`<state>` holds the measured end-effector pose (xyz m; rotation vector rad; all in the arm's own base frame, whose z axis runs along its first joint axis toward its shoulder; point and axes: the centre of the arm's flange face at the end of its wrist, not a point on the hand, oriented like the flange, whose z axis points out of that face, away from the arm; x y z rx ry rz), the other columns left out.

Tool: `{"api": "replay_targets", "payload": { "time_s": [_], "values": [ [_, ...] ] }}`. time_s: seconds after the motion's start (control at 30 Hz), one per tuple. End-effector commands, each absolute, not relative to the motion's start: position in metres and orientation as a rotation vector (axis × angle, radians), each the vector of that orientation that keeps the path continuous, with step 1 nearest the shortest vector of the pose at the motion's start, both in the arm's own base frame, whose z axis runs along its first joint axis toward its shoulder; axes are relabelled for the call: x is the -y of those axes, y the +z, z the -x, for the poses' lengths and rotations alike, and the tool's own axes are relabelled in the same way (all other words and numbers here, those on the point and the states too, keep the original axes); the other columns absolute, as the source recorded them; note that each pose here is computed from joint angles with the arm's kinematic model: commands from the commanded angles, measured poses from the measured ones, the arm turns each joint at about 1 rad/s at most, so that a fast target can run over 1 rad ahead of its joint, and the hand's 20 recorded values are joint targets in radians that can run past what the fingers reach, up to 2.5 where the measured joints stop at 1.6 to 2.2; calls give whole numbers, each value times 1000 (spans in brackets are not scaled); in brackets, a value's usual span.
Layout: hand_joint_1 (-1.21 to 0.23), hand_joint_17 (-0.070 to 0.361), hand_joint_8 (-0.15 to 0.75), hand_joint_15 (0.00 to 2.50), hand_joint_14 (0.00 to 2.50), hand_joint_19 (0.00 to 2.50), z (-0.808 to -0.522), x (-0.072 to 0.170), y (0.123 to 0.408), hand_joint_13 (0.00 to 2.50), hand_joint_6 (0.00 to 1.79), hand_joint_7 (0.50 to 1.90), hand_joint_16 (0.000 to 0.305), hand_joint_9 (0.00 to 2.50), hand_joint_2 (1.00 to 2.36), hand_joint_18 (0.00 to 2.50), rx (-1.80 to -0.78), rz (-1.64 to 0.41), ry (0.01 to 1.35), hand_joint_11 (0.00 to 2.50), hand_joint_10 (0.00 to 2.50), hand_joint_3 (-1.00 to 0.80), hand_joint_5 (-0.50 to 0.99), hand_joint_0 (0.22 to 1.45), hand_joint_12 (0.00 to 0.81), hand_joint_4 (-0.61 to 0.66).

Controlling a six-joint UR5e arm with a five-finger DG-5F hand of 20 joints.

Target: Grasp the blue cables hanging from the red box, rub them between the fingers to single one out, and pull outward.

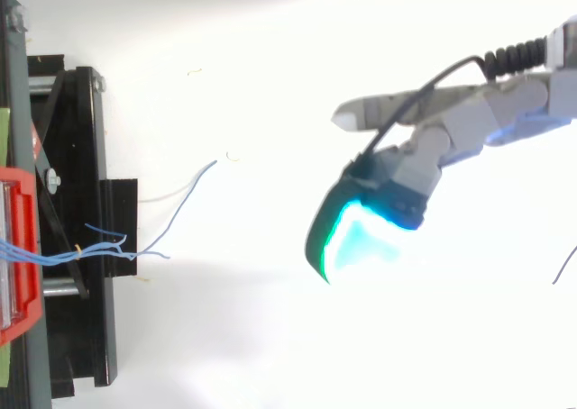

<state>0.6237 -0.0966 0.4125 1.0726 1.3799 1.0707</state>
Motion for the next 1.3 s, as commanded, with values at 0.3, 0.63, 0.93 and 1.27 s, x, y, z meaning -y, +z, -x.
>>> {"api": "replay_targets", "payload": {
  "time_s": [0.3,0.63,0.93,1.27],
  "values": [
    [-662,119,341,0,0,0,-640,105,389,0,503,751,53,159,1005,0,-1389,-941,700,0,0,-456,-210,565,382,295],
    [-727,116,347,0,0,0,-651,102,365,0,503,1053,52,150,1008,0,-1399,-939,621,0,0,-430,-199,590,391,278],
    [-858,112,358,0,0,0,-669,96,360,0,502,1222,50,157,1000,0,-1325,-848,477,0,0,-500,-200,632,404,255],
    [-840,113,369,0,0,0,-690,84,325,0,502,1199,50,148,1000,0,-1299,-847,472,0,0,-500,-199,597,400,275]
  ]
}}
